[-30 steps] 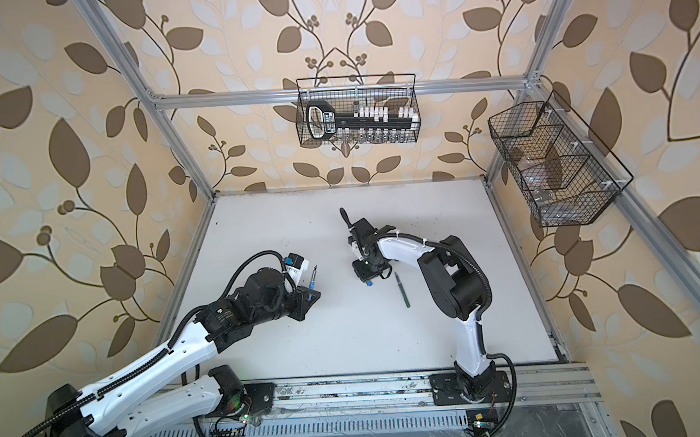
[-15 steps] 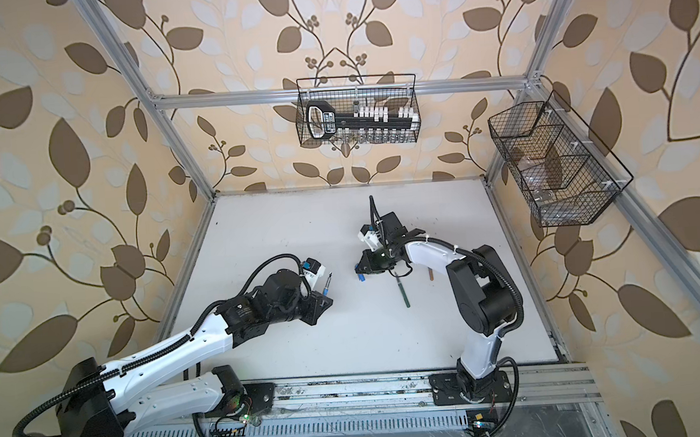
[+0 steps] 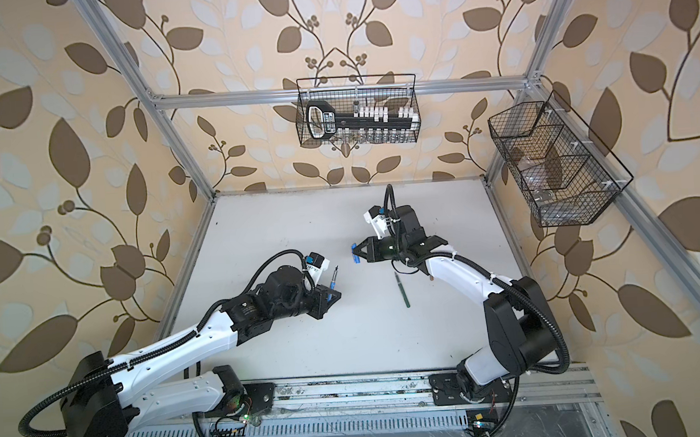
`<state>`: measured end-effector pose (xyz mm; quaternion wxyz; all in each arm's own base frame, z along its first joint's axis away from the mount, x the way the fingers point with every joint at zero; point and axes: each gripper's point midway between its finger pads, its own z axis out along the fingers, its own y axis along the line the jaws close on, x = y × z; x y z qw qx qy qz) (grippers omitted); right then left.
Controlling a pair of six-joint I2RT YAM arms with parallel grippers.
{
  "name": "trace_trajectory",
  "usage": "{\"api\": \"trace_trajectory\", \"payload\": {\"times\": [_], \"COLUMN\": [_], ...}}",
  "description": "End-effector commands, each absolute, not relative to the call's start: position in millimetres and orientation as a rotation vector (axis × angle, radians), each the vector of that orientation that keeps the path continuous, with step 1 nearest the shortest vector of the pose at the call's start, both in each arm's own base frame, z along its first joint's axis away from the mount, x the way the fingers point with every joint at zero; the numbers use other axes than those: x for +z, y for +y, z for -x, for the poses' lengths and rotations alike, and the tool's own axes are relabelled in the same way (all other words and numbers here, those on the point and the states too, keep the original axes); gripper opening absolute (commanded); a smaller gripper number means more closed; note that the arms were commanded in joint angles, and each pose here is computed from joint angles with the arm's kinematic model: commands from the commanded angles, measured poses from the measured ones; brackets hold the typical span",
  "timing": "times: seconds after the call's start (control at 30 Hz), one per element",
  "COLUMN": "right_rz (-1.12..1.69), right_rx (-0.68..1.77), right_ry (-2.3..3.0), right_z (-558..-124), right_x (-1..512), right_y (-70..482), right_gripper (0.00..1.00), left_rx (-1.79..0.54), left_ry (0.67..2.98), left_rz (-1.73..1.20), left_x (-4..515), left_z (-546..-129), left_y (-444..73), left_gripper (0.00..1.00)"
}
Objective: Insert the pens into the pen caps
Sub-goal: 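Swing the right gripper to hold the blue cap above the pen nib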
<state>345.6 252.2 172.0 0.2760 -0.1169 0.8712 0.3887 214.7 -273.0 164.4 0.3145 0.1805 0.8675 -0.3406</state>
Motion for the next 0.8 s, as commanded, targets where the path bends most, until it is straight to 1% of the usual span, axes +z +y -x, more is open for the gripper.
{"api": "trace_trajectory", "payload": {"times": [0.0,0.07,0.2,0.33,0.5,0.63,0.77], "right_rz": [0.296,0.315,0.313,0.29,0.258,0.255,0.252], "right_rx": [0.813,0.781,0.917,1.085,1.211,1.261,1.256], "right_ry": [2.484,2.511,2.442,2.289,2.13,2.037,1.93], "right_z": [-338.2,-332.7,-328.9,-332.4,-332.4,-326.1,-318.4], "right_x": [136.3,127.2,138.8,175.3,218.6,250.7,286.1], "right_y": [230.5,232.1,246.2,258.8,267.9,270.6,263.0], "right_gripper": [0.1,0.1,0.1,0.1,0.1,0.1,0.1], "left_rx": [-0.867,-0.864,-0.87,-0.908,-0.939,-0.985,-0.969], "left_ry": [2.228,2.223,2.232,2.246,2.235,2.183,2.111], "left_rz": [-0.483,-0.482,-0.487,-0.504,-0.52,-0.569,-0.642], "left_x": [183.5,185.3,182.2,178.5,182.9,199.8,213.5], "left_z": [-215.2,-214.3,-214.0,-213.1,-213.7,-208.7,-202.6], "left_y": [-266.9,-264.7,-266.9,-275.4,-282.4,-293.1,-301.9], "left_gripper": [0.12,0.13,0.13,0.12,0.12,0.13,0.13]}}
